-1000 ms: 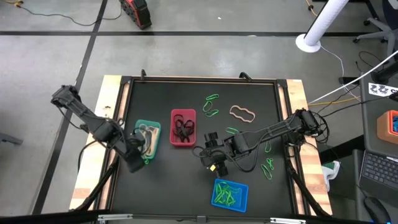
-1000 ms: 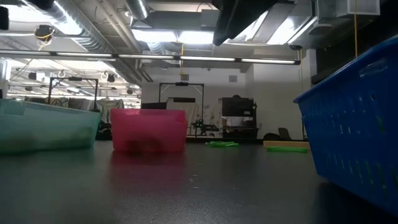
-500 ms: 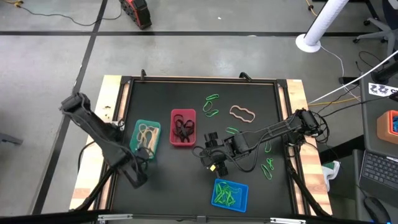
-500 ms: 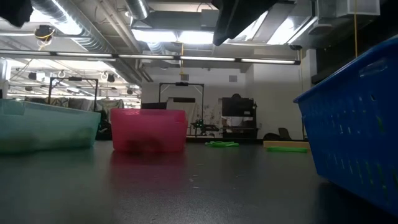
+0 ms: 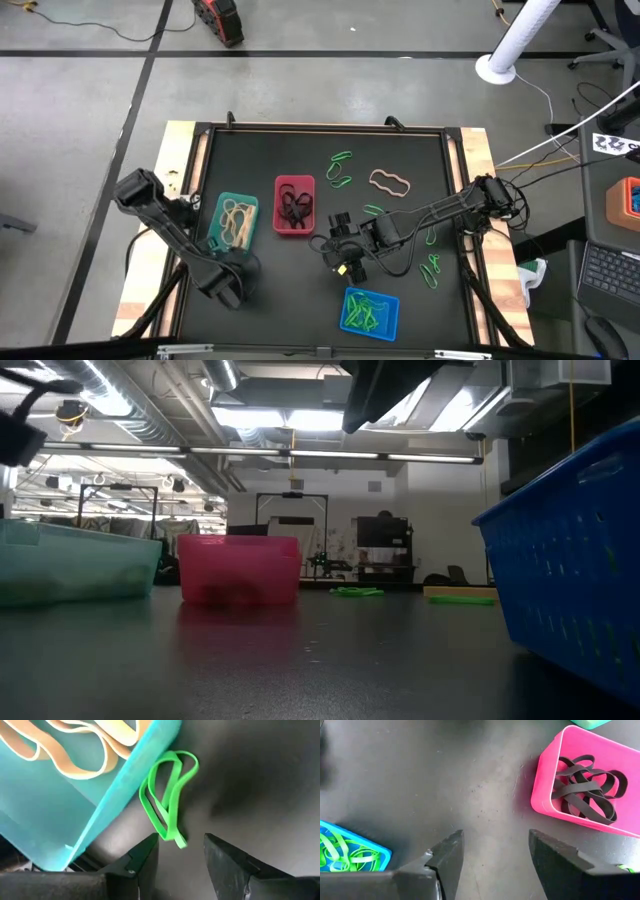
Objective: Sort rubber bands into baskets
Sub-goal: Put the green rubber band into the blue bin
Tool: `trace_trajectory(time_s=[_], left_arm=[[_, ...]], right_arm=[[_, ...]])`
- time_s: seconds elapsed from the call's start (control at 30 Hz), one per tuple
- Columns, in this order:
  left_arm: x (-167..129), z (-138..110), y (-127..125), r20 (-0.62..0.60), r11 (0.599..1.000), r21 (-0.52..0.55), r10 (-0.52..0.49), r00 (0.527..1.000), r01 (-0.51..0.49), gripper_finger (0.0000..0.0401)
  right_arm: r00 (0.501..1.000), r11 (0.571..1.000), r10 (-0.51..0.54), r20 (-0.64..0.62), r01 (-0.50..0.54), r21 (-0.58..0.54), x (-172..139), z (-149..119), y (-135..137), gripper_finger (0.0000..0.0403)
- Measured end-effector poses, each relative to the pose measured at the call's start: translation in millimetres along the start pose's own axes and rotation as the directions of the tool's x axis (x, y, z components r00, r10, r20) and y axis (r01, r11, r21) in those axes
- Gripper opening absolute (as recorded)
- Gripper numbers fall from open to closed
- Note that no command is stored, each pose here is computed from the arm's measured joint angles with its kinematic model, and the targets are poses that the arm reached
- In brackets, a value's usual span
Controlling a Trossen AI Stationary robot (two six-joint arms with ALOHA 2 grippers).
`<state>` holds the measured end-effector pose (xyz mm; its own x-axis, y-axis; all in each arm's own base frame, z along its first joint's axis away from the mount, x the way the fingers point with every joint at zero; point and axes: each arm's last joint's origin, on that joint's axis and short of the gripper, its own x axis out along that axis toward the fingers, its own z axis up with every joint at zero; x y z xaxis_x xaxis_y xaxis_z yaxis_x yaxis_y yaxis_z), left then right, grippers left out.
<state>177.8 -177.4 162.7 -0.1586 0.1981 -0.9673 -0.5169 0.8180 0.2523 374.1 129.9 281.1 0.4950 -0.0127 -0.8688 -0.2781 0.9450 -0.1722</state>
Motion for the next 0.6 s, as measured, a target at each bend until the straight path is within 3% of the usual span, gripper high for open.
trace_trajectory(time_s=[0.6], left_arm=[[25, 1, -3, 0.021, 0.995, 0.006, 0.096, 0.995, -0.097, 0.0153]], right_arm=[[1.000, 1.000, 0.000, 0.000, 0.000, 0.000, 0, 0, 0, 0.0221]])
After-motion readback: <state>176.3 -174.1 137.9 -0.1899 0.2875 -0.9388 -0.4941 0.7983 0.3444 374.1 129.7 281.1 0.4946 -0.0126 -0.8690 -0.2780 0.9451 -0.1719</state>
